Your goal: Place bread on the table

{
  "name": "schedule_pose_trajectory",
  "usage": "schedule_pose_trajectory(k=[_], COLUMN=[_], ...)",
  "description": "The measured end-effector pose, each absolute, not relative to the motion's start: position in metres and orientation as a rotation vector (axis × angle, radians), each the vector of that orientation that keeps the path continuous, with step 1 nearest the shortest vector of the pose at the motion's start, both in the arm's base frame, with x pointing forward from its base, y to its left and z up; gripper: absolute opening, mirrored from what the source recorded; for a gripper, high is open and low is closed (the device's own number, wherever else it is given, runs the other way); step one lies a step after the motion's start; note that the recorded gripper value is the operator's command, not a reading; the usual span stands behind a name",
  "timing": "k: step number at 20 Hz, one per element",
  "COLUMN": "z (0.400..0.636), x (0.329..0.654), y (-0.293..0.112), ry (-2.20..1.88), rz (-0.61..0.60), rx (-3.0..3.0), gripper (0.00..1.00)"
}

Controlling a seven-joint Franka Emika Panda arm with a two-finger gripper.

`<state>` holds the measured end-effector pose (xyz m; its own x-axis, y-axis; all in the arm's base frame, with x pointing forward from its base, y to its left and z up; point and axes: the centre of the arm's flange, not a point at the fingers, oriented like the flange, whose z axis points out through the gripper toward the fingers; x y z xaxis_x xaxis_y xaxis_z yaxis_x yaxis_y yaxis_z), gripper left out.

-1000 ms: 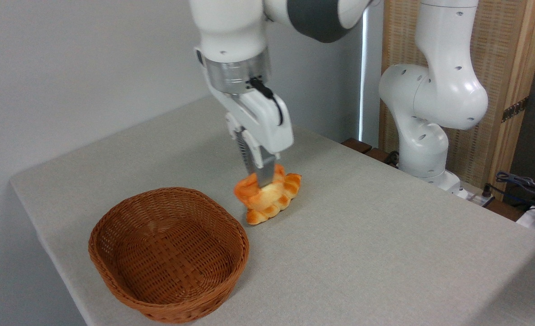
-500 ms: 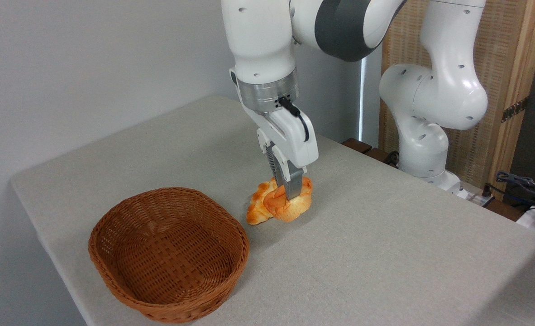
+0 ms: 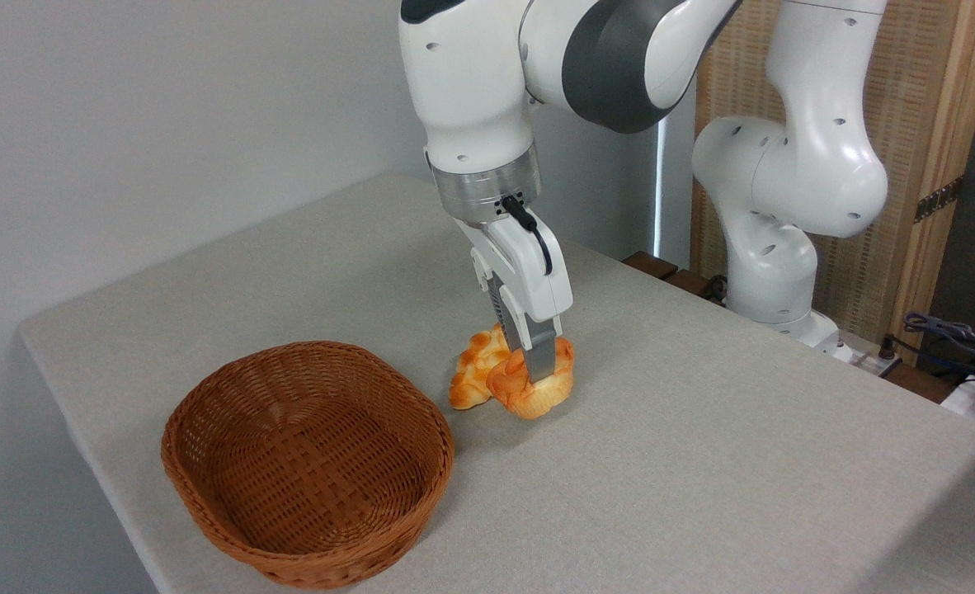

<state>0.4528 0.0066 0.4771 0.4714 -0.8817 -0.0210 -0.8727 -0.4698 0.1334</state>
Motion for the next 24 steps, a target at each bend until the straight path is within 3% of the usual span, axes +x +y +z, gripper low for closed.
schedule_pose_trajectory(k=[4,6,16,24], z=[0.475,0.475,0.477,0.53], x=[0.452,0.452,0.453,0.47], y=[0.006,0.006,-0.001,-0.021], ry=[-1.564,-1.564,-1.586,-1.467], rz=[-0.138,-0.138,-0.128,0.018], rx=[2.597,2.597,2.593,2.742], gripper=[0.9,1.0,1.0,1.0])
